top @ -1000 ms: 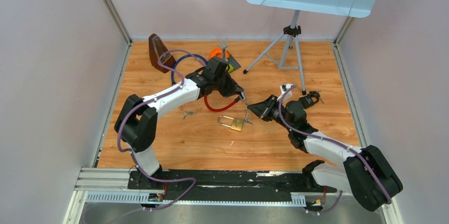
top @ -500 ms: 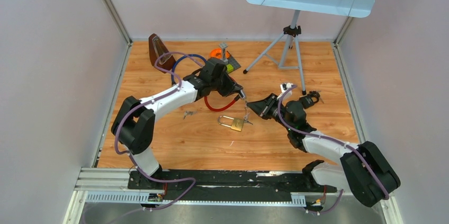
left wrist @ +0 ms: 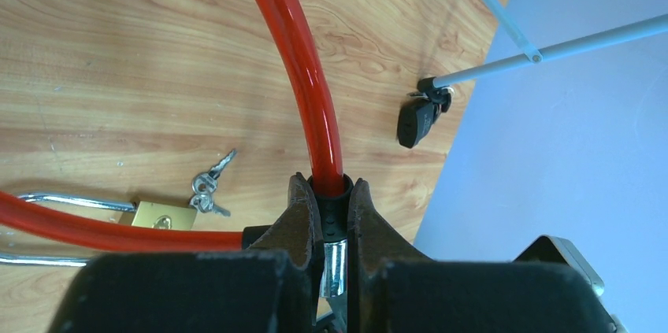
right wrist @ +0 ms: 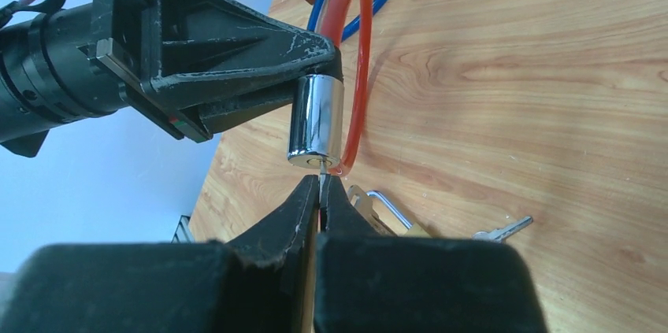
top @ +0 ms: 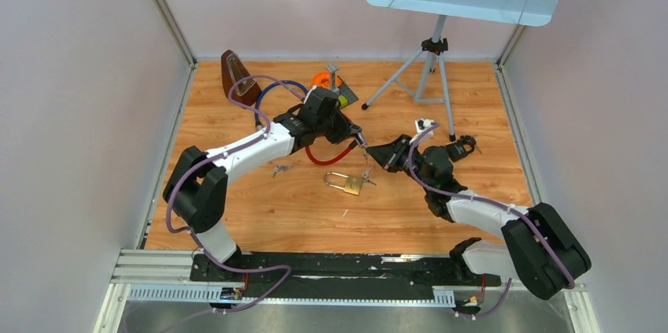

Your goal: Unlock with the key

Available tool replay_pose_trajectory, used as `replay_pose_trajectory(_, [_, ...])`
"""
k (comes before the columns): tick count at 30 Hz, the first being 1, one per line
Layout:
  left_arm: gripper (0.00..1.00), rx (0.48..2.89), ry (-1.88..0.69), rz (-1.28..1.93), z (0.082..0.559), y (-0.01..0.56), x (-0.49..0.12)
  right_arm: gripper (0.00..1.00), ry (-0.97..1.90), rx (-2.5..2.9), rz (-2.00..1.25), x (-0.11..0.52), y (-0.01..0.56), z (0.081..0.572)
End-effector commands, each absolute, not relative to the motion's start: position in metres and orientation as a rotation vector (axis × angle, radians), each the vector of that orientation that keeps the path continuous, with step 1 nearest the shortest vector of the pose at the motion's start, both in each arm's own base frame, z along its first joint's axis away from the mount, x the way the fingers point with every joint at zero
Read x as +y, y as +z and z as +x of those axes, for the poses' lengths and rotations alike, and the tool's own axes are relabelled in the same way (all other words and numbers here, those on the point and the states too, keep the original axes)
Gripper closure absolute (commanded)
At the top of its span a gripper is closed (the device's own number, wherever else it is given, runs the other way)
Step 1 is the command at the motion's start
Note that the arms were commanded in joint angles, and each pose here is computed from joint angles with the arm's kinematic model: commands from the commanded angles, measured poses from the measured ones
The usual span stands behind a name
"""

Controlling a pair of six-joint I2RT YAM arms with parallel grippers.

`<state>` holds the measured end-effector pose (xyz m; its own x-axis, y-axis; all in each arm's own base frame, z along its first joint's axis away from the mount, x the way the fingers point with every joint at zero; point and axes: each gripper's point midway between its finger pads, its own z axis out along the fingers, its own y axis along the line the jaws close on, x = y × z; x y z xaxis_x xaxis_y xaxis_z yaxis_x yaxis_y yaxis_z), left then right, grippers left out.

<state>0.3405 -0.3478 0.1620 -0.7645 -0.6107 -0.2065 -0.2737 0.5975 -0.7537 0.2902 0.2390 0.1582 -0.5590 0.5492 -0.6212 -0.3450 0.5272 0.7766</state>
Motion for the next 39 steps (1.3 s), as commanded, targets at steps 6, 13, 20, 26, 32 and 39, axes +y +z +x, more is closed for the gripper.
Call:
replay_pose_trajectory(6, [1.00,2.362,-1.194,-0.549,0.302,0.210,-0.378,1.00,1.151,1.614,0.142,0.239,0.214,0.317])
replay_pose_trajectory(13, [1.00,2.241,-1.343,-0.501,0.295,0.237,-0.385,1.00,1.275,1.654,0.258,0.240,0.213,0.315])
replay_pose_trajectory(20, [1.00,1.961,-1.546,-0.375,0.290,0.294,-0.382,1.00,1.556,1.775,0.556,0.234,0.207,0.303])
replay_pose_trajectory(26, [1.00,1.831,-1.612,-0.277,0.280,0.315,-0.376,1.00,1.774,1.833,0.640,0.242,0.212,0.297])
replay_pose_trajectory(32, [1.00,1.783,-1.666,-0.192,0.265,0.322,-0.373,1.00,1.930,1.850,0.583,0.252,0.224,0.290])
replay_pose_trajectory(39, [0.91,1.800,-1.622,-0.120,0.257,0.310,-0.363,1.00,1.929,1.843,0.442,0.255,0.236,0.287])
